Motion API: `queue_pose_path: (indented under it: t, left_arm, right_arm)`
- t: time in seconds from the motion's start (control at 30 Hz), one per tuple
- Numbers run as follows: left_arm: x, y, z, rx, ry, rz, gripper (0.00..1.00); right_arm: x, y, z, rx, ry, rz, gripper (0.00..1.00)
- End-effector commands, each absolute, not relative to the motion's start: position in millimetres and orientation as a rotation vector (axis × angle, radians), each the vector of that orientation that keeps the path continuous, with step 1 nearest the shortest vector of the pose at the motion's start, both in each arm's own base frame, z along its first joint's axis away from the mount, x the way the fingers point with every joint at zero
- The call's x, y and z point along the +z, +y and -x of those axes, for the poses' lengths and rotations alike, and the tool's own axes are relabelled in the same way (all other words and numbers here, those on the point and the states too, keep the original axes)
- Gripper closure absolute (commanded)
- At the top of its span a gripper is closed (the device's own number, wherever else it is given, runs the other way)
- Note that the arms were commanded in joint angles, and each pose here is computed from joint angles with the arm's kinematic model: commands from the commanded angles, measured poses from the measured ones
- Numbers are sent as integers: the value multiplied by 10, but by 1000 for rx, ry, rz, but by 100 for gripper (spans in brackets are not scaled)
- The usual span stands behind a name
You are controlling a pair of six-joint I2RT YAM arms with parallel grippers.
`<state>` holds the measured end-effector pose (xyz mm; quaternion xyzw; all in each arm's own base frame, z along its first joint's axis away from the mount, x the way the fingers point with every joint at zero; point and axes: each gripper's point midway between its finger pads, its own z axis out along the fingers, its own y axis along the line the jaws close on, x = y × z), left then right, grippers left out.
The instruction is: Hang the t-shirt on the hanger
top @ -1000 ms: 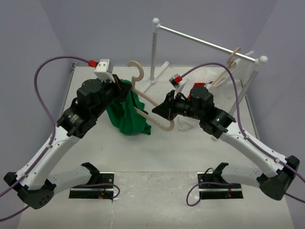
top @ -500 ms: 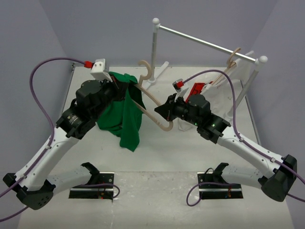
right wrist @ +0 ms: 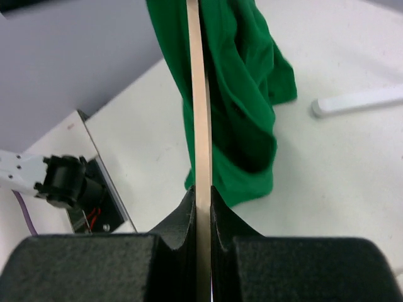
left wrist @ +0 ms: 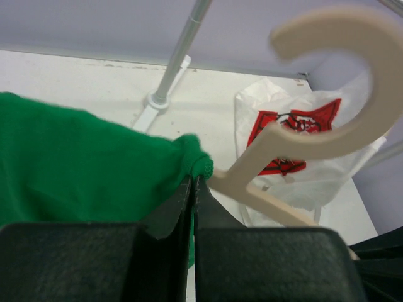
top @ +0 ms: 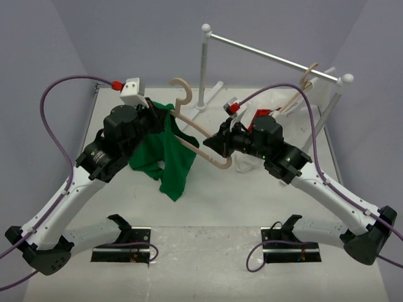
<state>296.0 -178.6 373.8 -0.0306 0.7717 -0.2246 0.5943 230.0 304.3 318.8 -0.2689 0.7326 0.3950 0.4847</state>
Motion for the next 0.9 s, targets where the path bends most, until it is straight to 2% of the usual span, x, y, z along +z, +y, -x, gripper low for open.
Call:
queue_pose_path:
  t: [0.0,0.23,0.53,0.87]
  left_arm:
    - [3947,-1332,-3021,-347,1721,231,100]
    - [3734,-1339,-3139,-324,1761,241,100]
    - [3470,-1477,-3193,-354,1816,217,100]
    - [3272,-1759,-3187,-463,1876,119,100]
  right_arm:
    - [2490,2787,-2042,907,2008,652,100]
    - [2545,2468,-1715,937,2035,586,100]
    - [2806,2121,-1952,743,2019,349,100]
    - [3345,2444,-2300,774,1857,326,100]
